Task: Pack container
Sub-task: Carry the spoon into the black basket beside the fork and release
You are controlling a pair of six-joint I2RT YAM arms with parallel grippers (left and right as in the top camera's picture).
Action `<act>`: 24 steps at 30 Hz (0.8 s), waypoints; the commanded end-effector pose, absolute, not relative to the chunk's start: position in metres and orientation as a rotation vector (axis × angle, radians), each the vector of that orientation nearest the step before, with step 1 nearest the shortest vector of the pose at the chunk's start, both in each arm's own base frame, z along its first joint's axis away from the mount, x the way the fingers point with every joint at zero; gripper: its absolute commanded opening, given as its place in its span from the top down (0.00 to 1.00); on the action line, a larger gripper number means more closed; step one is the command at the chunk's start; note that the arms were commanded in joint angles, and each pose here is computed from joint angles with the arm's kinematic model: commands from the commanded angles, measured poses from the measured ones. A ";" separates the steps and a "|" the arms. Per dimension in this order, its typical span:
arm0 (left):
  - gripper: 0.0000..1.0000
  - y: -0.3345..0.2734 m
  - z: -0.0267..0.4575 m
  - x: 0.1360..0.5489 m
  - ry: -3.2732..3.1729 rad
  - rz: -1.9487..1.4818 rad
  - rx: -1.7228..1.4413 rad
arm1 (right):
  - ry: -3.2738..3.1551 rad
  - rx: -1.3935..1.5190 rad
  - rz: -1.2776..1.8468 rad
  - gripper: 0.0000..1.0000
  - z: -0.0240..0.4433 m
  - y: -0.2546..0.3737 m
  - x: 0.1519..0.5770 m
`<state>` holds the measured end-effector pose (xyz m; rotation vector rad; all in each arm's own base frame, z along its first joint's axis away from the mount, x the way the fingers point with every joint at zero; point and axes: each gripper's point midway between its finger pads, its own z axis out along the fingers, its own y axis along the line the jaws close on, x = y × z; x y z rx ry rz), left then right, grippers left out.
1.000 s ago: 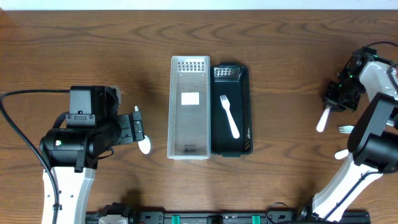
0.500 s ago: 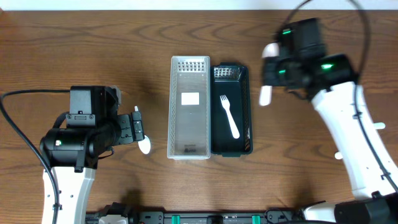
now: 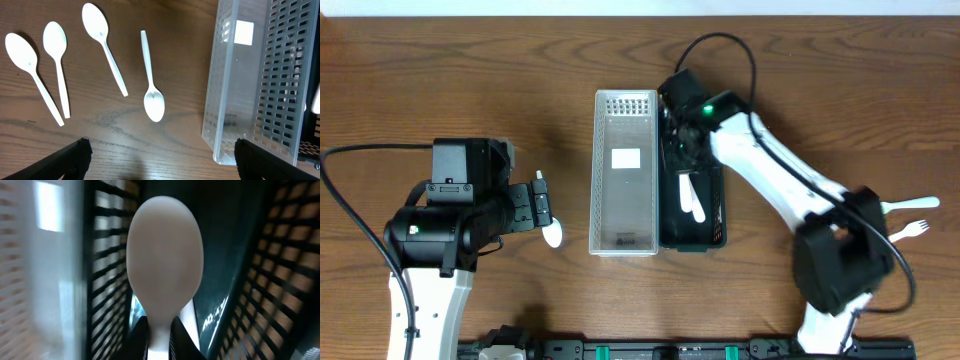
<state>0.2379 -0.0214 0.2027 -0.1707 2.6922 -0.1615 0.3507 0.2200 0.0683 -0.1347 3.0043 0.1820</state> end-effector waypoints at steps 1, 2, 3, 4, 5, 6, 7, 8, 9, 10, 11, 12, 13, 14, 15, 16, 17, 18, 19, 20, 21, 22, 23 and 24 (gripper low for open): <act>0.06 -0.019 0.208 0.240 2.677 -0.153 -0.174 | 3.016 -0.110 0.144 0.93 0.058 0.216 0.353; 0.07 -0.019 0.208 0.239 2.680 -0.153 -0.174 | 3.012 -0.116 0.146 0.83 0.058 0.215 0.354; 0.07 -0.019 0.208 0.239 2.681 -0.153 -0.174 | 3.005 -0.126 0.151 0.76 0.059 0.216 0.356; 0.07 -0.019 0.208 0.239 2.681 -0.153 -0.174 | 2.994 -0.135 0.158 0.69 0.061 0.217 0.357; 0.07 -0.019 0.208 0.239 2.681 -0.153 -0.175 | 2.984 -0.135 0.164 0.67 0.062 0.218 0.359; 0.07 -0.019 0.208 0.239 2.681 -0.153 -0.174 | 2.976 -0.136 0.169 0.67 0.064 0.218 0.361; 0.07 -0.019 0.208 0.239 2.681 -0.152 -0.174 | 2.966 -0.139 0.176 0.67 0.066 0.218 0.363; 0.07 -0.019 0.208 0.239 2.680 -0.152 -0.174 | 2.952 -0.141 0.184 0.67 0.071 0.218 0.365; 0.07 -0.019 0.208 0.239 2.680 -0.152 -0.174 | 2.932 -0.141 0.194 0.67 0.079 0.217 0.370; 0.07 -0.019 0.208 0.239 2.680 -0.152 -0.174 | 2.920 -0.131 0.200 0.68 0.086 0.215 0.372; 0.07 -0.019 0.208 0.239 2.681 -0.152 -0.174 | 2.902 -0.112 0.204 0.68 0.097 0.211 0.377; 0.07 -0.019 0.208 0.239 2.681 -0.153 -0.174 | 2.872 -0.083 0.202 0.69 0.111 0.204 0.383; 0.07 -0.019 0.208 0.239 2.681 -0.152 -0.174 | 2.836 -0.047 0.192 0.69 0.128 0.193 0.390; 0.07 -0.019 0.208 0.239 2.680 -0.152 -0.174 | 2.799 -0.009 0.185 0.69 0.145 0.183 0.396; 0.07 -0.019 0.208 0.239 2.680 -0.152 -0.174 | 2.751 0.047 0.172 0.68 0.165 0.167 0.403; 0.07 -0.019 0.208 0.239 2.680 -0.152 -0.174 | 2.702 0.116 0.159 0.67 0.184 0.147 0.409; 0.07 -0.019 0.208 0.239 2.680 -0.152 -0.174 | 2.663 0.188 0.145 0.66 0.199 0.128 0.413; 0.07 -0.019 0.208 0.239 2.680 -0.152 -0.174 | 2.617 0.278 0.135 0.64 0.215 0.105 0.416; 0.07 -0.019 0.208 0.239 2.680 -0.152 -0.174 | 2.582 0.365 0.128 0.59 0.226 0.083 0.416; 0.07 -0.019 0.208 0.239 2.680 -0.152 -0.174 | 2.546 0.473 0.114 0.57 0.236 0.056 0.415; 0.07 -0.019 0.208 0.239 2.680 -0.152 -0.174 | 2.517 0.578 0.102 0.53 0.242 0.030 0.412; 0.07 -0.019 0.208 0.239 2.681 -0.152 -0.174 | 2.493 0.695 0.086 0.48 0.245 0.003 0.407; 0.07 -0.019 0.208 0.239 2.681 -0.152 -0.174 | 2.474 0.816 0.067 0.39 0.244 -0.024 0.401; 0.07 -0.019 0.208 0.239 2.680 -0.152 -0.174 | 2.463 0.909 0.049 0.33 0.241 -0.045 0.395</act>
